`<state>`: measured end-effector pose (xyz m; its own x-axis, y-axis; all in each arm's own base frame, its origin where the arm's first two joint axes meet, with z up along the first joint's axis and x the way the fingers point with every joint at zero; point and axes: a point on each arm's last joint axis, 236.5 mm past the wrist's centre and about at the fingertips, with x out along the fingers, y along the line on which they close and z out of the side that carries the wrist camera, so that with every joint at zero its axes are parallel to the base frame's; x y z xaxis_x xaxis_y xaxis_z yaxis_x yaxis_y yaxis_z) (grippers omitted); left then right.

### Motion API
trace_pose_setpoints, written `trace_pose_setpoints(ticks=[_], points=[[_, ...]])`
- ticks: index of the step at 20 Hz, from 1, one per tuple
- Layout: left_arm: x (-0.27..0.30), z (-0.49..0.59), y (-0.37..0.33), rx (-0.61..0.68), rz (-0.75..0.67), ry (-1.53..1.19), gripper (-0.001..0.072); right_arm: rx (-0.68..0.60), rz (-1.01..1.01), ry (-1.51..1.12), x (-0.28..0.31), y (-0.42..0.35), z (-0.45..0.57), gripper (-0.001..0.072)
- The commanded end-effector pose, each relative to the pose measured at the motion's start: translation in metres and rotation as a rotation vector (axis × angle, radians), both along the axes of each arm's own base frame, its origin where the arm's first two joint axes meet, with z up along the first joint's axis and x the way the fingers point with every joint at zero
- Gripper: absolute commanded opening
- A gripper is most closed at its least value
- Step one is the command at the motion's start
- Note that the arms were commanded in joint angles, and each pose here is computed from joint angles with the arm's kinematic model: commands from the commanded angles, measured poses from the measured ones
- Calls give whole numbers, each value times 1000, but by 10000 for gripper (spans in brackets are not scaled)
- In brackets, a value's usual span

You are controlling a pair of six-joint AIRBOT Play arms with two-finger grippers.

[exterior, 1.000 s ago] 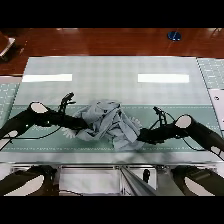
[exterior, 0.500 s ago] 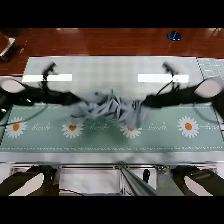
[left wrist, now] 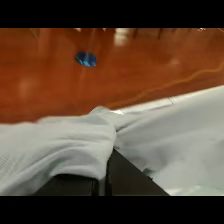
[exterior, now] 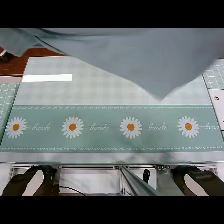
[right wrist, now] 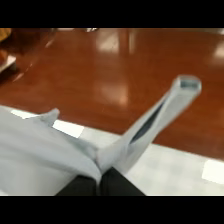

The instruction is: Fold the shirts.

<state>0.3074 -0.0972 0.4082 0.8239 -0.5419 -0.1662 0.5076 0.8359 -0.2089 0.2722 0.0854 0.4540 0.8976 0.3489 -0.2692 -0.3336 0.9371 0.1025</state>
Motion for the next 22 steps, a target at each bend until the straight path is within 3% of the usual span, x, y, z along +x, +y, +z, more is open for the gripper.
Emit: trace_pose_setpoints(ticks=[1,5,9,15,18,22], points=[[-54,12,6,124,84,-38,23,-57,-94,-78,-65,-27,23,23],[-94,-13,-19,135,3,6,23,-88,-102,70,-95,-33,-25,23],[-88,-83,-34,109,-96,188,23,-78,-107,321,-80,-32,-120,23],[-62,-279,-42,6,-153,698,23,-12,-141,630,-8,-25,-305,23],[-29,-342,-44,-98,-67,800,23,4,-201,690,37,-31,-364,24],[25,-396,-60,-131,-23,872,24,114,-294,736,115,-49,-404,24]])
